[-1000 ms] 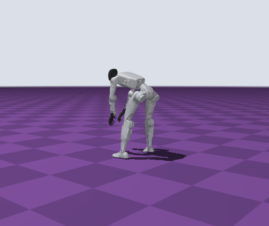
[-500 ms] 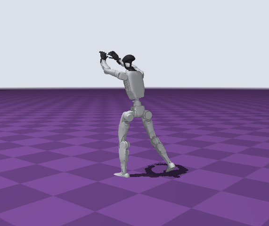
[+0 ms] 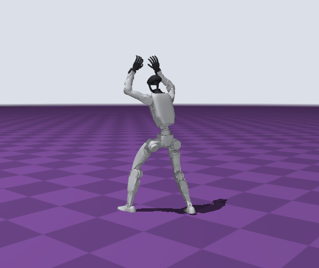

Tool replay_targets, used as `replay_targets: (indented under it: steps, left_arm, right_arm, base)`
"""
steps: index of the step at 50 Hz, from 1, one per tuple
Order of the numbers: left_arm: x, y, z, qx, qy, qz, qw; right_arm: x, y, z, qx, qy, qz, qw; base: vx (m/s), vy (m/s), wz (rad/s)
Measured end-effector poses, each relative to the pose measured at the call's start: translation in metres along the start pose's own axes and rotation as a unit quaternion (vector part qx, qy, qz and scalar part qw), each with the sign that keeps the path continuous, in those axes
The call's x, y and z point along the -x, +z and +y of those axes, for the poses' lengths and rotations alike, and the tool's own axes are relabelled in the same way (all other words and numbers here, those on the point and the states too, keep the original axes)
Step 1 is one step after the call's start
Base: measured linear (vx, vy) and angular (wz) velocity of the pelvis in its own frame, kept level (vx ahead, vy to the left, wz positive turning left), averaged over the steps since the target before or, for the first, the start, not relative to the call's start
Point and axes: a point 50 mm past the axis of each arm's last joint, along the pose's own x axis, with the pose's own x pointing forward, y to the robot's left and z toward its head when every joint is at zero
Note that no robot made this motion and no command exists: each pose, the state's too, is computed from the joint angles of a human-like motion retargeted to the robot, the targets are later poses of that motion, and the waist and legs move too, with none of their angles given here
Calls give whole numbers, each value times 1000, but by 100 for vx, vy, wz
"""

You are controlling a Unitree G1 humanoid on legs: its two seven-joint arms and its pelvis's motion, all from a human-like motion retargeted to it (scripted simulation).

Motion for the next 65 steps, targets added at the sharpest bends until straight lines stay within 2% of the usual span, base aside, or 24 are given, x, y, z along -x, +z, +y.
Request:
replay_targets:
  steps: [3,5,8,10,15,31,37,50,60,65]
  left_arm:
    - [15,16,-12,32,-32,3,999]
    - [20,29,-14,51,-16,10,999]
    - [25,14,-10,39,-33,17,999]
    - [28,28,-17,64,-25,23,997]
    - [34,11,-13,40,-38,24,998]
    - [30,4,-8,24,-21,18,999]
    - [35,32,-5,83,1,19,996]
    - [54,47,21,167,67,31,983]
    - [63,42,35,150,69,27,986]
    - [62,50,28,148,27,-6,989]
  right_arm:
    - [13,4,6,19,37,-2,999]
    - [17,7,7,47,37,4,998]
    - [20,5,5,20,42,-17,999]
    - [19,4,6,53,39,-6,998]
    - [18,4,4,19,31,-21,999]
    - [15,-4,-2,37,8,-30,999]
    - [23,-12,-22,105,-16,-21,994]
    - [53,-12,-36,90,-29,-12,995]
    - [58,-14,-56,83,-60,-4,995]
    - [58,-10,-45,72,-7,-5,997]
  base:
    - [-16,-9,26]
    - [-12,-6,17]
    - [-8,3,43]
    - [-6,1,31]
    - [0,5,13]
    - [0,0,0]
    - [0,0,0]
    - [1,-1,2]
    - [25,5,-6]
    - [58,20,-75]
